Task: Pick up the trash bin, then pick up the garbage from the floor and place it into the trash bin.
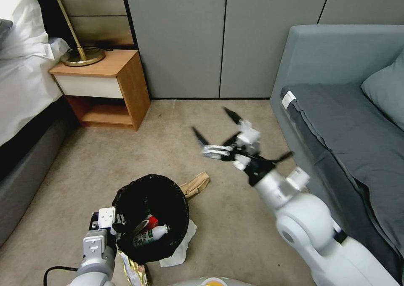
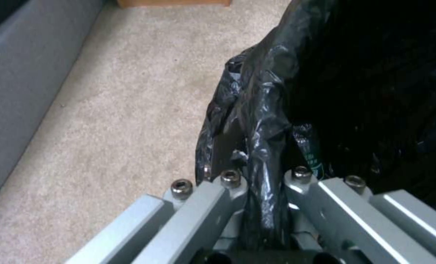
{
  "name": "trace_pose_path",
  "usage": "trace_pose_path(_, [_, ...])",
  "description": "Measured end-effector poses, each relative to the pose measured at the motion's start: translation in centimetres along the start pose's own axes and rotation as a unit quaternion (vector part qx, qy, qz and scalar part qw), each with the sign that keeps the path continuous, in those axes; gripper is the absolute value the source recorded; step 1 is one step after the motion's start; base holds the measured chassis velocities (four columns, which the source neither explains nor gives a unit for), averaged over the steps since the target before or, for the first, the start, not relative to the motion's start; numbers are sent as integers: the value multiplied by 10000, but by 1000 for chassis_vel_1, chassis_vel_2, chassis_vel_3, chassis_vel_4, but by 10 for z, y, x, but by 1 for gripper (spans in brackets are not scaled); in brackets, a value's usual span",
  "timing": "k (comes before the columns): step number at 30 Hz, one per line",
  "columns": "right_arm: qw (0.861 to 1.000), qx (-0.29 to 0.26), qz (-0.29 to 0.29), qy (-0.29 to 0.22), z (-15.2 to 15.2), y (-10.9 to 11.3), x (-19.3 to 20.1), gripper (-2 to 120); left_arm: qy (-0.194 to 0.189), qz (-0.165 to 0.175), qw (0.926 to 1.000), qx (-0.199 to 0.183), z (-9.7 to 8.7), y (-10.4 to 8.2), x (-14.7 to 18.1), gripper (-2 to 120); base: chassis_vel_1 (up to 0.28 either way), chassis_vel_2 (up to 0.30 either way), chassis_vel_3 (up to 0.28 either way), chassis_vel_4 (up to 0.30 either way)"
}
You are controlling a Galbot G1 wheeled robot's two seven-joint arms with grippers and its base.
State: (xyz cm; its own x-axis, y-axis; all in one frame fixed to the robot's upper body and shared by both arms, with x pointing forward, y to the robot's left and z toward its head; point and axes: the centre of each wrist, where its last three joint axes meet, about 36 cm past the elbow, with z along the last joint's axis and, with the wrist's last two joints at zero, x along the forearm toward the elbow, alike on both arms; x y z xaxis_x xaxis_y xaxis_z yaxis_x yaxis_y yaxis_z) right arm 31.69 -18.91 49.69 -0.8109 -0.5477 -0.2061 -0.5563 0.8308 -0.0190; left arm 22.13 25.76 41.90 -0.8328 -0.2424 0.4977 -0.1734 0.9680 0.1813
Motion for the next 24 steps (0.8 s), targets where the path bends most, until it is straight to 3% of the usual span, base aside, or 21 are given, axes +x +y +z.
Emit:
trace_pose_path(7, [9987, -29, 203, 465, 24, -5, 22, 100, -41, 44, 10000, 56, -4, 0, 2, 1, 0, 0, 0, 0])
trace_pose_path(16, [9957, -189, 437, 793, 64, 5, 31, 100, -101, 85, 9999, 81, -7, 1, 8, 1, 0, 0, 0, 0])
trace_pose_path(24, [9955, -170, 441, 819, 69, 5, 32, 100, -104, 104, 9999, 83, -7, 1, 10, 1, 0, 0, 0, 0])
